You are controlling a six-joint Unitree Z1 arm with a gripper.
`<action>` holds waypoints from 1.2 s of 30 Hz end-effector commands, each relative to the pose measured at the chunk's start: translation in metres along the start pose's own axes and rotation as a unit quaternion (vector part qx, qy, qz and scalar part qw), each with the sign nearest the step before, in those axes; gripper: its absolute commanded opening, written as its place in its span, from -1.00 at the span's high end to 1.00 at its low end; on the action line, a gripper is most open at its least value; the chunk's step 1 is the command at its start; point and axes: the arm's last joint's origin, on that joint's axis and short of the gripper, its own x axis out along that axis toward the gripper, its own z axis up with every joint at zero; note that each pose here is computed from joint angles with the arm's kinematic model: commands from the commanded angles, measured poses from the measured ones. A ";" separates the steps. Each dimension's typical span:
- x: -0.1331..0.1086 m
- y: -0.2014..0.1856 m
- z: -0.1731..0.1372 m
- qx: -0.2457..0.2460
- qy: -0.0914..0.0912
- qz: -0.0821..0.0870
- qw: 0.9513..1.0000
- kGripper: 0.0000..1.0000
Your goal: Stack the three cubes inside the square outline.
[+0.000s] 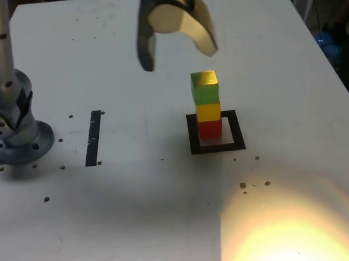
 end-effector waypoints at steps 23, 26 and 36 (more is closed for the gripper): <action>0.079 -0.014 -0.090 0.044 0.116 -0.020 0.992 -0.99; 0.097 -0.015 -0.097 0.043 0.115 -0.020 0.992 -0.99; 0.130 -0.027 -0.110 0.054 0.081 -0.015 0.995 -0.99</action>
